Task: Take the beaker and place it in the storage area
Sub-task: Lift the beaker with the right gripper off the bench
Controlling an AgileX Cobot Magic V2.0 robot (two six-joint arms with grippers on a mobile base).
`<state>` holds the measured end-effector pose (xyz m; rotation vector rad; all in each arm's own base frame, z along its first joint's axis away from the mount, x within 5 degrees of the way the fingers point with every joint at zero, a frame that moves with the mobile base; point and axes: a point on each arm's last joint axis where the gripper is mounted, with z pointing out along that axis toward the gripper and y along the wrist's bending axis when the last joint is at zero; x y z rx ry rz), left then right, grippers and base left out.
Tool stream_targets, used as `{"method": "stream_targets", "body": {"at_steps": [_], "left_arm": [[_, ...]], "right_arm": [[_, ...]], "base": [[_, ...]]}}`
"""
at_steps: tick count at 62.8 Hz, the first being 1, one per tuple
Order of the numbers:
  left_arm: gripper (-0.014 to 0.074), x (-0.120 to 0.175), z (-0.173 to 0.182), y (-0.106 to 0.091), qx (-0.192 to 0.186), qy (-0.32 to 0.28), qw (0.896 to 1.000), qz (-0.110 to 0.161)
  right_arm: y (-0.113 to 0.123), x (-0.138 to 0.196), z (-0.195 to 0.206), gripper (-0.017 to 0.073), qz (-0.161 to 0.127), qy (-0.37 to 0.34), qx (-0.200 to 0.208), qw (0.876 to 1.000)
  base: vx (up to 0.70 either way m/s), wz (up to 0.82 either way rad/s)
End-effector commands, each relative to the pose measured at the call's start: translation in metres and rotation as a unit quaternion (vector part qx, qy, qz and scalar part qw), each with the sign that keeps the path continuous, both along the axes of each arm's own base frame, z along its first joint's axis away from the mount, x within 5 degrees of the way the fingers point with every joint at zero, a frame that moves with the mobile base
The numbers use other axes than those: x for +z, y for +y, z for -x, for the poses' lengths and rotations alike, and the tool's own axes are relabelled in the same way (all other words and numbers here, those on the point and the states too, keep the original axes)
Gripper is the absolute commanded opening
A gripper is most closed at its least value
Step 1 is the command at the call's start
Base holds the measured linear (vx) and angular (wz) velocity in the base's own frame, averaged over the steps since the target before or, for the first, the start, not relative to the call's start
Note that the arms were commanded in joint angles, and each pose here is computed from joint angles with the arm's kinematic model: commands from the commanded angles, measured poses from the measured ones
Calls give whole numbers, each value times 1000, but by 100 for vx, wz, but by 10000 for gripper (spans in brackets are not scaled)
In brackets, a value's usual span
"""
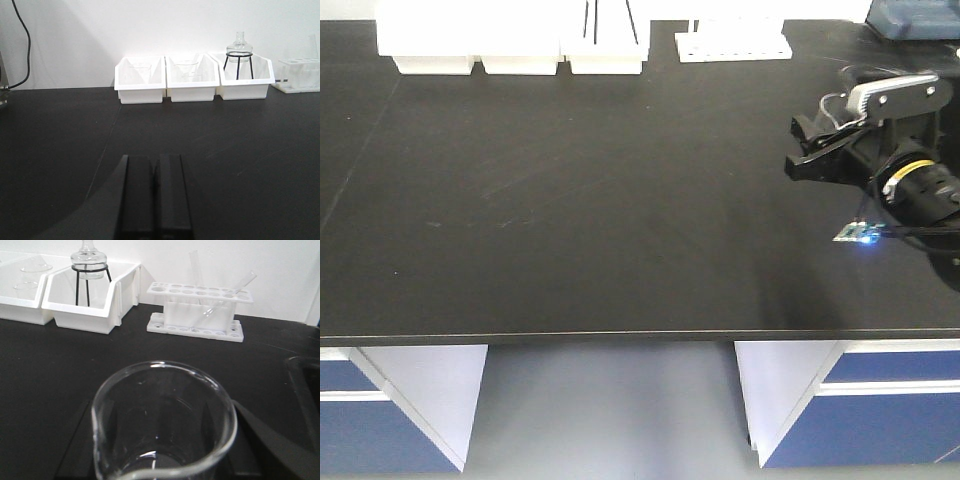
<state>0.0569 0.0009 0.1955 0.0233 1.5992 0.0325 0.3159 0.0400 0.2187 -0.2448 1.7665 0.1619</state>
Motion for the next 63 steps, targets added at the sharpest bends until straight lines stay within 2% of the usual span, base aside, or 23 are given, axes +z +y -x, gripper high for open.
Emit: {"method": "stream_targets", "body": {"at_steps": [1,6,18,25,30,38,43,49,63], "left_arm": [[-6,15,2,-1,-6,-56,998,5],[-6,15,2,-1,-6,-56,998,5],[-6,15,2,-1,-6,-56,998,5],[-6,15,2,-1,-6,-56,998,5],[-6,15,2,-1,-6,-56,998,5],[-6,15,2,-1,-6,-56,998,5],[-6,15,2,-1,-6,-56,998,5],[-6,15,2,-1,-6,-56,998,5],[-6,15,2,-1,-6,-56,998,5]], "right_arm": [[0,35,6,-6,-5,-60,4,998],[0,47,14,-5,-14,-61,5,998],[-1,68,33,-4,-8,-48,11,999],[-1,79,41,-4,-3,-64,16,998],[-2,86,47,-4,-12,-62,10,998],[-3,94,57,-4,3,-63,10,998],[-3,99,60,-4,4,-70,12,997],[-3,99,61,-4,-8,-68,10,998],[-4,98,60,-4,-8,-62,6,998]], "base": [[0,0],[0,0],[0,0],[0,0],[0,0],[0,0],[0,0],[0,0],[0,0]]}}
